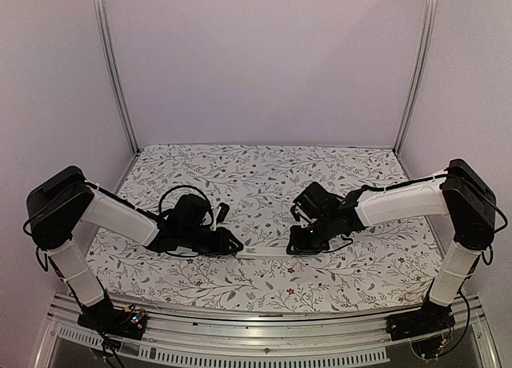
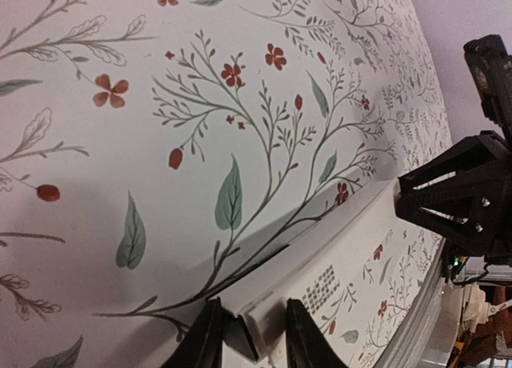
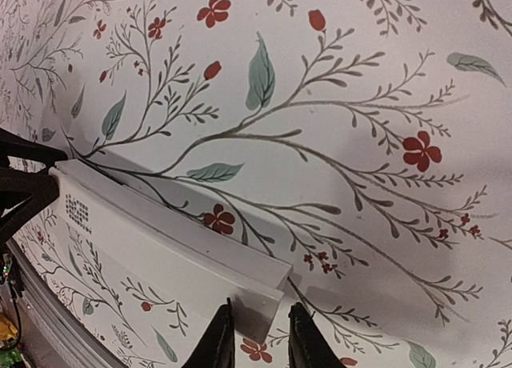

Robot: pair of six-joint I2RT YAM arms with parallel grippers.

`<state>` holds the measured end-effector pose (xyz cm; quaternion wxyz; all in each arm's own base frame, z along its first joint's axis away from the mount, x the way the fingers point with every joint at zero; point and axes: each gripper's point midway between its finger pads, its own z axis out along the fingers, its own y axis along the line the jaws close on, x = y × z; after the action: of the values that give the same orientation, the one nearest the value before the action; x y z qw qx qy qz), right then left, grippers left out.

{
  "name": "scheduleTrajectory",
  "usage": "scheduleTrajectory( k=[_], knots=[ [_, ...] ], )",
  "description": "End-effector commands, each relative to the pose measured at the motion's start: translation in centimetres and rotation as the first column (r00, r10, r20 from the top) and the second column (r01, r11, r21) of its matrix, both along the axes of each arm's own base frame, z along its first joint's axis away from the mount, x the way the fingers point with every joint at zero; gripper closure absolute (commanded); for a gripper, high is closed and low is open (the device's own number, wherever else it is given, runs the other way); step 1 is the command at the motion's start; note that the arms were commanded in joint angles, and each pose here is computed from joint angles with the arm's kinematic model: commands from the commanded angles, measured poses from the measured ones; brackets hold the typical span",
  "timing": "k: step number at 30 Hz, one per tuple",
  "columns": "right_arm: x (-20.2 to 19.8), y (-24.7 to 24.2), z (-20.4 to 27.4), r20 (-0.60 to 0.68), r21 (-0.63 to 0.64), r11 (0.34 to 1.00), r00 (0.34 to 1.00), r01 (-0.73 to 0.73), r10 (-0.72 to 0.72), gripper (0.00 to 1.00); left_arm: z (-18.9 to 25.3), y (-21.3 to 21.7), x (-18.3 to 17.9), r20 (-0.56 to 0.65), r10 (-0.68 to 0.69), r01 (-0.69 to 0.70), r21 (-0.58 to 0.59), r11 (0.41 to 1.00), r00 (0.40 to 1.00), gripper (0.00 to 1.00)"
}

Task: Load the batteries into the remote control
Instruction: Adjust the battery cover on the remote control without the battery cover.

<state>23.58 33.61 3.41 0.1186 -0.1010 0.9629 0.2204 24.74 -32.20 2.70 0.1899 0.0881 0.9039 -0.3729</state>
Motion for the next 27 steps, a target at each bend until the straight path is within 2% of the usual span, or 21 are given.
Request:
scheduleTrajectory(
  k=[1, 12, 20, 24, 26, 27],
  knots=[
    [-0.5, -0.6, -1.7, -0.02, -0.038, 0.999, 1.0, 0.003, -0.004, 0.77, -1.2, 0.1, -1.0, -0.036, -0.013, 0.014, 0.023, 1.0, 0.999, 0.74],
    [-0.2, -0.3, -1.7, -0.008, -0.028, 1.0, 1.0, 0.007, -0.007, 0.78, -1.1, -0.1, -0.7, -0.024, -0.019, 0.019, 0.026, 0.999, 1.0, 0.74],
    [0.6, 0.1, -0.1, 0.037, -0.017, 1.0, 0.999, -0.001, 0.002, 0.74, 0.1, -0.2, -0.2, 0.019, -0.016, 0.015, 0.018, 1.0, 1.0, 0.72],
    [1.1, 0.1, 0.6, 0.067, -0.032, 0.999, 0.998, -0.009, 0.011, 0.65, 0.9, -0.1, 0.1, 0.046, -0.008, 0.007, 0.017, 1.0, 0.999, 0.7],
    [1.4, 0.1, 1.0, 0.082, -0.04, 0.999, 0.997, -0.013, 0.016, 0.56, 1.3, -0.1, 0.3, 0.061, -0.006, 0.005, 0.015, 1.0, 0.998, 0.69],
    [1.5, 0.1, 1.2, 0.088, -0.043, 0.999, 0.996, -0.019, 0.022, 0.49, 1.5, -0.2, 0.4, 0.067, -0.006, 0.005, 0.013, 1.0, 0.998, 0.69]
  ],
)
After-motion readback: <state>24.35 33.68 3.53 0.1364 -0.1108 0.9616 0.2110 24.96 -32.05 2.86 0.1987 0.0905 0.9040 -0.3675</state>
